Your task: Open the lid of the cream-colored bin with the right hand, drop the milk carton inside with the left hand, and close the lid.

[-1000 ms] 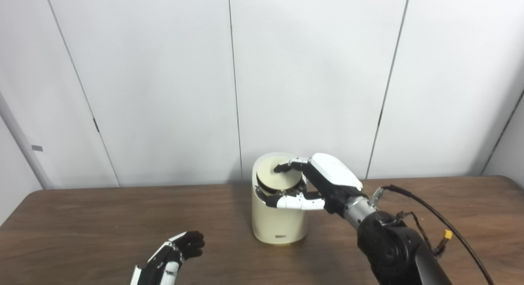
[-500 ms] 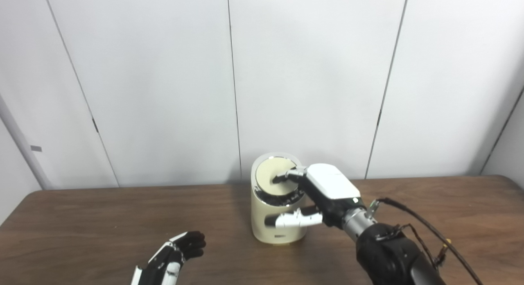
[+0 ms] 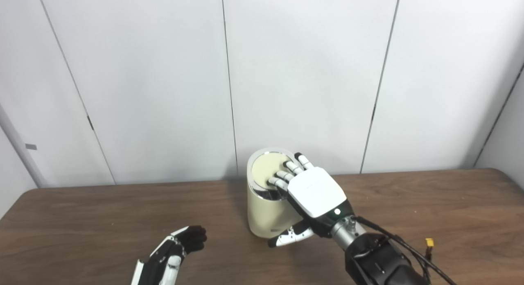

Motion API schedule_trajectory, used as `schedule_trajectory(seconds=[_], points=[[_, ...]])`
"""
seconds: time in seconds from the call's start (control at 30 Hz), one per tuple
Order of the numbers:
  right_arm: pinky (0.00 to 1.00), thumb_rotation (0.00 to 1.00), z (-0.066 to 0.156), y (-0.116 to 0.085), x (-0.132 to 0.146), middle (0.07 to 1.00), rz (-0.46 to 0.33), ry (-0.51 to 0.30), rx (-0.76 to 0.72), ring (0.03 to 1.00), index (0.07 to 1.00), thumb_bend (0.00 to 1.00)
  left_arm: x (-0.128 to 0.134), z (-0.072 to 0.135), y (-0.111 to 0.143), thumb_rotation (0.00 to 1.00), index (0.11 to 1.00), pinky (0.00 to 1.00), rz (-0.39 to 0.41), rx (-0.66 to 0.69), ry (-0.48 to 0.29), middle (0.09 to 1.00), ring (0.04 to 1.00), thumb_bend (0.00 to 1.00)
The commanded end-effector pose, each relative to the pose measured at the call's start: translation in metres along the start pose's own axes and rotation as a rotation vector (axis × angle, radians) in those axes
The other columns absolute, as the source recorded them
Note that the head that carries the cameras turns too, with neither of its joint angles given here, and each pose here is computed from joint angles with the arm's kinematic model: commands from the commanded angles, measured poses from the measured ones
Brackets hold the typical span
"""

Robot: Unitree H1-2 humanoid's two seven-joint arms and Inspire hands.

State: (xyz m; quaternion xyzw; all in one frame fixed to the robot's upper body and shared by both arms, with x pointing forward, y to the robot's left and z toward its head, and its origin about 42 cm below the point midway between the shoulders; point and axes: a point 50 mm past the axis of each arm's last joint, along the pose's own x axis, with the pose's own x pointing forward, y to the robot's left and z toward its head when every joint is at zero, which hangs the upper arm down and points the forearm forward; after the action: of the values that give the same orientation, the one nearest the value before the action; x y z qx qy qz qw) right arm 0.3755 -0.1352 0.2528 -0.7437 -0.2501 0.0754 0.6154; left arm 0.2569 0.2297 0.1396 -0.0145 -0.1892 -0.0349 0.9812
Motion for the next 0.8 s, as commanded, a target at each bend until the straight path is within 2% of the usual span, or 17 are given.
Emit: schedule_trajectory(seconds=[0.0, 0.13, 0.4, 0.57, 0.67, 0.77], points=[[1.0, 0.77, -0.005, 0.03, -0.006, 0.845, 0.162, 0.015, -0.019, 0.921, 0.8, 0.71, 0.007, 0.014, 0.0, 0.75, 0.75, 0.73, -0.005, 0.01, -0.067, 0.751, 0.743, 0.22], [1.0, 0.8, -0.007, 0.028, -0.005, 0.848, 0.147, 0.025, -0.017, 0.927, 0.807, 0.72, 0.007, 0.013, 0.001, 0.75, 0.751, 0.72, -0.004, 0.011, -0.063, 0.751, 0.743, 0.22], [0.99, 0.77, -0.009, 0.017, -0.005, 0.834, 0.083, 0.025, 0.034, 0.91, 0.79, 0.72, 0.008, 0.011, 0.001, 0.76, 0.758, 0.72, -0.012, 0.028, -0.064, 0.756, 0.747, 0.23], [0.99, 0.78, -0.009, 0.001, -0.008, 0.835, -0.034, 0.017, 0.095, 0.907, 0.79, 0.72, 0.01, 0.009, 0.0, 0.76, 0.756, 0.71, -0.008, 0.035, -0.064, 0.751, 0.74, 0.23], [1.0, 0.79, -0.009, -0.017, -0.005, 0.889, -0.096, 0.034, 0.141, 0.973, 0.852, 0.7, 0.012, 0.008, 0.0, 0.74, 0.752, 0.71, -0.009, 0.037, -0.07, 0.748, 0.739, 0.23], [1.0, 0.79, -0.01, -0.033, 0.0, 0.932, -0.153, 0.05, 0.177, 0.997, 0.895, 0.7, 0.013, 0.006, 0.001, 0.75, 0.75, 0.71, -0.014, 0.046, -0.076, 0.748, 0.737, 0.23]])
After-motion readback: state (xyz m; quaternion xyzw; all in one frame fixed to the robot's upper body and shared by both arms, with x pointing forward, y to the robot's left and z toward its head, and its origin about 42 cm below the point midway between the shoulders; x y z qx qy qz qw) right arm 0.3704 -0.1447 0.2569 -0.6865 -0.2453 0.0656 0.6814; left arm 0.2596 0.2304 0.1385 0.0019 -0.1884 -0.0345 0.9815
